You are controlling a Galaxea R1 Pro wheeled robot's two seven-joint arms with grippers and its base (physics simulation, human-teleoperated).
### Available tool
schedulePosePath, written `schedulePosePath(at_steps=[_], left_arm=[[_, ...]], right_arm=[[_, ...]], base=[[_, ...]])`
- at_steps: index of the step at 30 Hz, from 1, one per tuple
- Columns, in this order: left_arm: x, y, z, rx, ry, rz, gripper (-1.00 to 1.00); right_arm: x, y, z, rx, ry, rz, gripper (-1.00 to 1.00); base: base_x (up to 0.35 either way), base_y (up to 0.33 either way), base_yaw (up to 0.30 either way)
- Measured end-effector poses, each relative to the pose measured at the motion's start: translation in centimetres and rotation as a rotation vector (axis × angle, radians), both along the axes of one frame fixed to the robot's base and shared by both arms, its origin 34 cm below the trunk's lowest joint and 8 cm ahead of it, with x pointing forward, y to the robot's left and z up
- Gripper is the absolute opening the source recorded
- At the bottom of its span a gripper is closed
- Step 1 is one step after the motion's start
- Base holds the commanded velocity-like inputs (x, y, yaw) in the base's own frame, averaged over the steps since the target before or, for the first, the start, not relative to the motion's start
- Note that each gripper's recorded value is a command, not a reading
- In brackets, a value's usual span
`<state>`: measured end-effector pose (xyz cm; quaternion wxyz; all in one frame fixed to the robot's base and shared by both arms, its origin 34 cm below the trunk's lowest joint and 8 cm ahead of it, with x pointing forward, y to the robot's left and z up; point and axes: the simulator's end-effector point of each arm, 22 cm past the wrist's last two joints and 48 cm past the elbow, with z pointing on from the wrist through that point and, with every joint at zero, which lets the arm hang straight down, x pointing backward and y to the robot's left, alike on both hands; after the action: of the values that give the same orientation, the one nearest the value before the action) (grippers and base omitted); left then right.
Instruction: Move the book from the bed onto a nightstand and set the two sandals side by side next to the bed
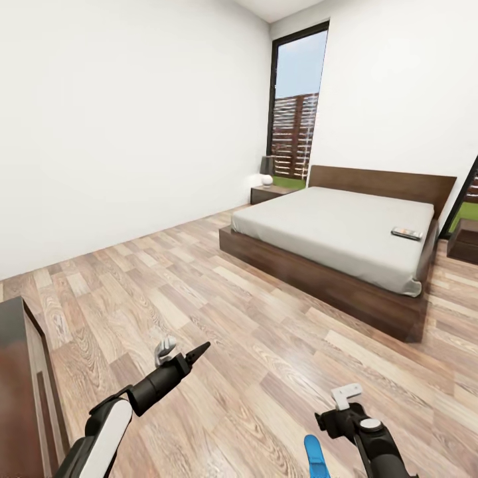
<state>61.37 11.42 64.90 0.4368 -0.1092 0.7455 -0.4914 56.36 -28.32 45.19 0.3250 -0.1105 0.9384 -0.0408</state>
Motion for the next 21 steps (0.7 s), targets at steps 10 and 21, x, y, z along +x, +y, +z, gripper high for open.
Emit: schedulePosePath(at_steps=[10,21], left_arm=[[-0.6,0.0,-2.3,-0.001,0.003,-0.004,1.0],[-1.2,-0.1,-4.6,-0.004,0.004,-0.006,1.0]], right_arm=[[1.6,-0.2,-0.3,0.065,-0.127,-0.083,1.0],[2.5,-4.7,-0.3,-0.084,-0.268,-0.217,1.0]], base=[[0.0,0.0,0.0],[0.0,0.0,0.0]])
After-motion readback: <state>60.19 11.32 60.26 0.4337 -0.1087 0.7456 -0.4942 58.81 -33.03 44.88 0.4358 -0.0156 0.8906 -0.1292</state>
